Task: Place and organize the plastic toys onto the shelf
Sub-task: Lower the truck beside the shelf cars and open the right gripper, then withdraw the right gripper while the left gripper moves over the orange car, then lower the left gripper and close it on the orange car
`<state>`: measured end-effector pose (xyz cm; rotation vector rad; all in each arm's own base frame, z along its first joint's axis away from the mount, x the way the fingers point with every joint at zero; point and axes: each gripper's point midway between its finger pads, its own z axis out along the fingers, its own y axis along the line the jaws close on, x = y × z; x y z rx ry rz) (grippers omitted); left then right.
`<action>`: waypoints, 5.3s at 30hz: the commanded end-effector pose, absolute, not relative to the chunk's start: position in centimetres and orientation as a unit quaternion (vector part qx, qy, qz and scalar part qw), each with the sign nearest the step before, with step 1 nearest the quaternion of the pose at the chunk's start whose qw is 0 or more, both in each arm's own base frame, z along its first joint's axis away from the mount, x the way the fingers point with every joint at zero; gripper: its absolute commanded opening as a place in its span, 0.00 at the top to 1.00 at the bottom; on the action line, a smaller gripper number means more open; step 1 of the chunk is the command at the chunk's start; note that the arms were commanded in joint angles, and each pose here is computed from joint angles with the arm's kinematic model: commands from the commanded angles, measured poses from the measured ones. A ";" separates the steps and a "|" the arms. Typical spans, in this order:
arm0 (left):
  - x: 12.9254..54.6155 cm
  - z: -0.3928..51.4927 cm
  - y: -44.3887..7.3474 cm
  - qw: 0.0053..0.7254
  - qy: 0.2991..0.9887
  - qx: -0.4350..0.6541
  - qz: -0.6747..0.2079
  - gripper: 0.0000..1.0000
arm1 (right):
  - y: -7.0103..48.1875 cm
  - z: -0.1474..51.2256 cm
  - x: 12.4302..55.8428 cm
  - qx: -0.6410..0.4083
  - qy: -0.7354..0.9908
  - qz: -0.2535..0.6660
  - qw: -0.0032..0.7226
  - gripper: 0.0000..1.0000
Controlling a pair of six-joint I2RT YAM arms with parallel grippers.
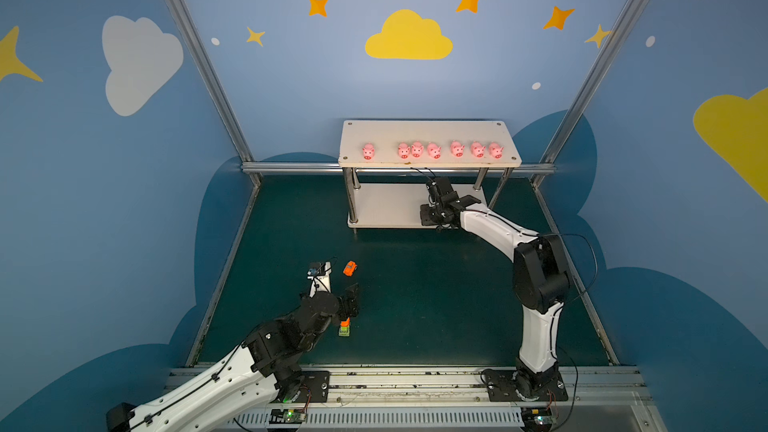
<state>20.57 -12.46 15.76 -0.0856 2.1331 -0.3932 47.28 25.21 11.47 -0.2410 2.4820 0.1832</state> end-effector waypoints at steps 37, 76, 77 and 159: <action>21.6 16.5 -11.0 0.466 0.868 -0.072 -0.155 0.00 | 25.2 13.9 48.5 -0.079 0.939 0.098 0.320 0.38; 23.9 12.3 -12.3 0.410 0.904 -0.043 -0.114 0.00 | 28.8 15.3 20.8 -0.206 0.910 0.260 0.251 0.16; 24.5 12.1 -12.5 0.406 0.905 -0.045 -0.120 0.00 | 28.4 15.4 20.2 -0.199 0.908 0.271 0.251 0.16; 34.0 2.1 -13.4 0.278 0.958 -0.053 -0.035 0.61 | 20.9 12.1 16.9 -0.104 0.902 0.325 0.266 0.16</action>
